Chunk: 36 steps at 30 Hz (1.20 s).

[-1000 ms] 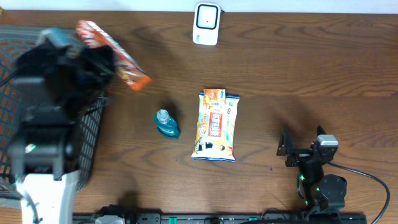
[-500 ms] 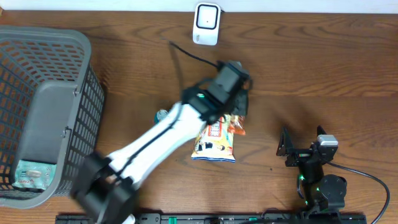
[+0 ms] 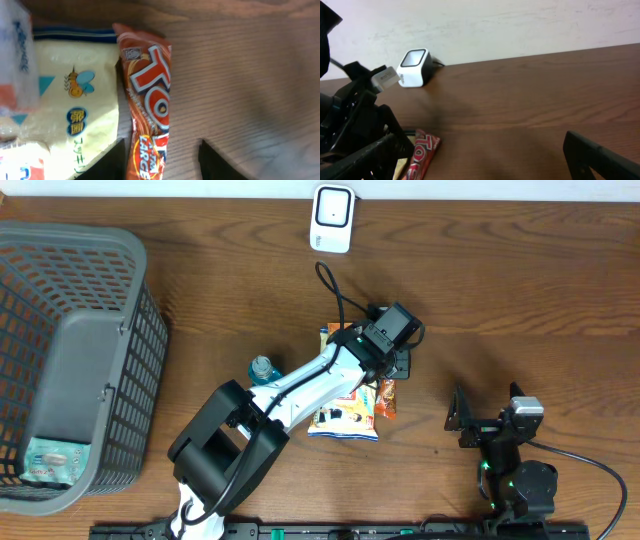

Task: Scan the item barcode
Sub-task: 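Lower the TOP bar beside the snack bag and release it, then reach the left gripper into the basket and grasp the green wipes pack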

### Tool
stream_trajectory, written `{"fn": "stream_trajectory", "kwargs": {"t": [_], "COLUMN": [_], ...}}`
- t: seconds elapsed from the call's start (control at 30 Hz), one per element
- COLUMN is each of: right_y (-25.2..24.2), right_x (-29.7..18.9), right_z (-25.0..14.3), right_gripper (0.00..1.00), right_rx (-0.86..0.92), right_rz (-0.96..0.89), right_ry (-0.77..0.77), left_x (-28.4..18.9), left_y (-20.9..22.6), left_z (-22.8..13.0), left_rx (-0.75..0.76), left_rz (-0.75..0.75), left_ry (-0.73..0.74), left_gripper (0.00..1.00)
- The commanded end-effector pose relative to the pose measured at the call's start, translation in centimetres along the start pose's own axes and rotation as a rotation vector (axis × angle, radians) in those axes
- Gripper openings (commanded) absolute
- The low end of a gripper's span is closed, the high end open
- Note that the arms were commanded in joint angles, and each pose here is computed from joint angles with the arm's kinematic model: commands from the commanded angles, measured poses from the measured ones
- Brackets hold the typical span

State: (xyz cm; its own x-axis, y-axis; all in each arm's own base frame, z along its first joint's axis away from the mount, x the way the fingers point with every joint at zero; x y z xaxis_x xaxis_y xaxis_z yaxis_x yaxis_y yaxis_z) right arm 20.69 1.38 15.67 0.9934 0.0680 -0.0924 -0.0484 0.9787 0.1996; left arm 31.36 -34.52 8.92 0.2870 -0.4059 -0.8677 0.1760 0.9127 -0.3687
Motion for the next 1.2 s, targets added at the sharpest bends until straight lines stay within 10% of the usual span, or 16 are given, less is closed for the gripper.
{"fn": "stream_trajectory", "kwargs": {"t": [0.0,0.33,0.57,0.9,1.17], "right_y": [0.0,0.0,0.0,0.0,0.0], "right_x": [0.0,0.0,0.0,0.0,0.0], "right_z": [-0.1,-0.1,-0.1,-0.1,-0.1], "right_gripper": [0.99,0.99,0.99,0.99,0.99], "right_rx": [-0.015,-0.015,-0.015,-0.015,-0.015], "right_rz": [0.000,0.000,0.000,0.000,0.000], "right_ry": [0.003,0.003,0.003,0.003,0.003], "left_x": [-1.1,-17.0,-33.1,-40.3,-37.3], "left_y": [0.3,0.3,11.4,32.6,41.9], "left_z": [0.3,8.2,11.9,2.7,-7.5], "left_rx": [-0.042,0.103,-0.137,-1.099,-1.511], "left_rz": [0.010,-0.057,0.332,0.730,0.922], "left_ry": [-0.002,-0.270,-0.732,-0.684,-0.373], "left_gripper": [0.55,0.61,0.74,0.76,0.77]}}
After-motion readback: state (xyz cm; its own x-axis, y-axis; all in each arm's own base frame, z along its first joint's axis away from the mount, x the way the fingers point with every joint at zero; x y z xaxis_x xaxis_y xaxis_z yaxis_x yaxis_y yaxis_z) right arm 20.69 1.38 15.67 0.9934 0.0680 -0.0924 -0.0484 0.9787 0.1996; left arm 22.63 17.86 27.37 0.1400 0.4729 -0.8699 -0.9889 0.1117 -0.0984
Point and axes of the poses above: each gripper's point midway between its finger pads, its own x axis out along the fingers, its own y axis along the line the jaws close on, z = x × y, the point moved 4 cm from there along -x, back along the fingers, and after that the axes turned 2 degrees about x, right-handed, at the moved point
